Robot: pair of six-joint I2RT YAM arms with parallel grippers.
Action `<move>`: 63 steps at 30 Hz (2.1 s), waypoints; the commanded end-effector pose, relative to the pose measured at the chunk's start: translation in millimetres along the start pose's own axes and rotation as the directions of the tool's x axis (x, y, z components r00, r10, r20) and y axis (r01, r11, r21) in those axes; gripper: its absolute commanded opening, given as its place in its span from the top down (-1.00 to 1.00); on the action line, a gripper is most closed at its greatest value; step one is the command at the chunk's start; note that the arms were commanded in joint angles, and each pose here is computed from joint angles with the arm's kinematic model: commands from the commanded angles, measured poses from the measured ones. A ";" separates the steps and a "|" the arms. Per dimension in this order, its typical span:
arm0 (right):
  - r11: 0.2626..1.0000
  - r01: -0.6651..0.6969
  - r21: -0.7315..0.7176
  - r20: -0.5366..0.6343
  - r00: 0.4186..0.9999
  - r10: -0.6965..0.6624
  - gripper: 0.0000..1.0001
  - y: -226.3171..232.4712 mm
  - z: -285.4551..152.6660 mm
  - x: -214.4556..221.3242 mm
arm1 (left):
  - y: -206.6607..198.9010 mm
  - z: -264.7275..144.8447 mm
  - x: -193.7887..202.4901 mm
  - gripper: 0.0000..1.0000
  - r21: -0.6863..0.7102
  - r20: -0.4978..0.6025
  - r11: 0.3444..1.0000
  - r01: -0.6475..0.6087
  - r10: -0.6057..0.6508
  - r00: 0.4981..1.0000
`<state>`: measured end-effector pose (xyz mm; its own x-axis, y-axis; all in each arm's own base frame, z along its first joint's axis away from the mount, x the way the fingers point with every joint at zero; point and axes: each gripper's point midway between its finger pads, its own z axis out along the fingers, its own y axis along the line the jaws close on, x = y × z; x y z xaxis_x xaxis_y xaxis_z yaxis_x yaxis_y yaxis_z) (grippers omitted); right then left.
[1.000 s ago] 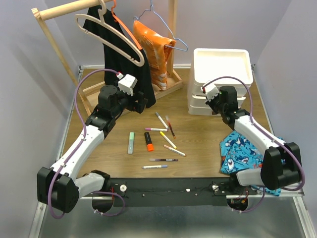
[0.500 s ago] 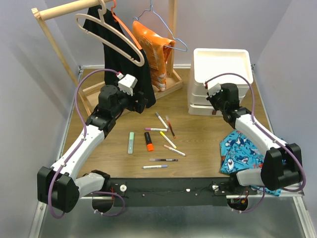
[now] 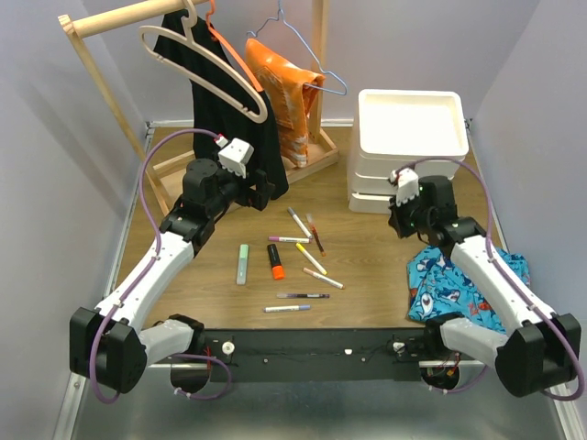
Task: Sort the stationery into containers
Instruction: Close the drawer in the storage box.
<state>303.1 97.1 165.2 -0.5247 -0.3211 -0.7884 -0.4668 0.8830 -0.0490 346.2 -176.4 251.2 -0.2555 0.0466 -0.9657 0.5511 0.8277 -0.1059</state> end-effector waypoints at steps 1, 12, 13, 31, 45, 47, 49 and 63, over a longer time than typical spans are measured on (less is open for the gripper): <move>0.987 0.102 -0.127 -0.067 0.992 -0.112 0.99 17.2 22.6 43.6 | -5.1 0.1 -1.2 -0.98 0.025 0.006 1.000 0.012 -0.012 1.000; 0.938 0.346 -0.026 -0.030 0.937 -0.347 0.99 -17.8 65.5 34.7 | -3.4 -0.6 11.9 -0.97 0.014 -0.033 1.000 0.003 -0.003 0.999; 0.932 0.362 0.002 -0.042 0.931 -0.362 0.99 -24.1 67.6 35.7 | -3.4 -0.2 13.6 -0.97 0.015 -0.039 1.000 0.003 -0.003 0.999; 0.858 0.465 0.221 -0.050 0.884 -0.466 0.99 -70.6 106.3 18.2 | 1.8 11.6 13.7 -0.98 0.006 -0.055 1.000 -0.007 0.007 0.998; 0.843 0.468 0.264 -0.032 0.878 -0.478 0.99 -73.8 106.5 23.6 | 0.9 12.3 18.7 -0.98 0.011 -0.061 1.000 0.001 -0.001 0.998; 0.842 0.475 0.256 -0.033 0.875 -0.483 0.99 -72.9 106.8 23.7 | 1.0 11.4 19.4 -0.97 0.010 -0.061 1.000 0.001 -0.001 0.998; 0.848 0.464 0.255 -0.048 0.882 -0.468 0.99 -73.4 103.2 25.5 | 0.5 9.3 19.9 -0.98 0.010 -0.064 1.000 0.002 -0.001 0.998; 0.978 -0.208 0.026 0.066 0.976 0.206 -0.32 0.8 -17.0 -21.5 | -5.3 3.4 3.9 -0.98 0.029 0.000 1.000 0.006 -0.006 1.000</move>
<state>350.7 80.7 191.7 -0.3770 -0.3774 -0.8459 -0.3816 0.8954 -0.2294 346.5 -177.5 239.3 -0.2825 0.0678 -0.9569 0.5545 0.8255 -0.1052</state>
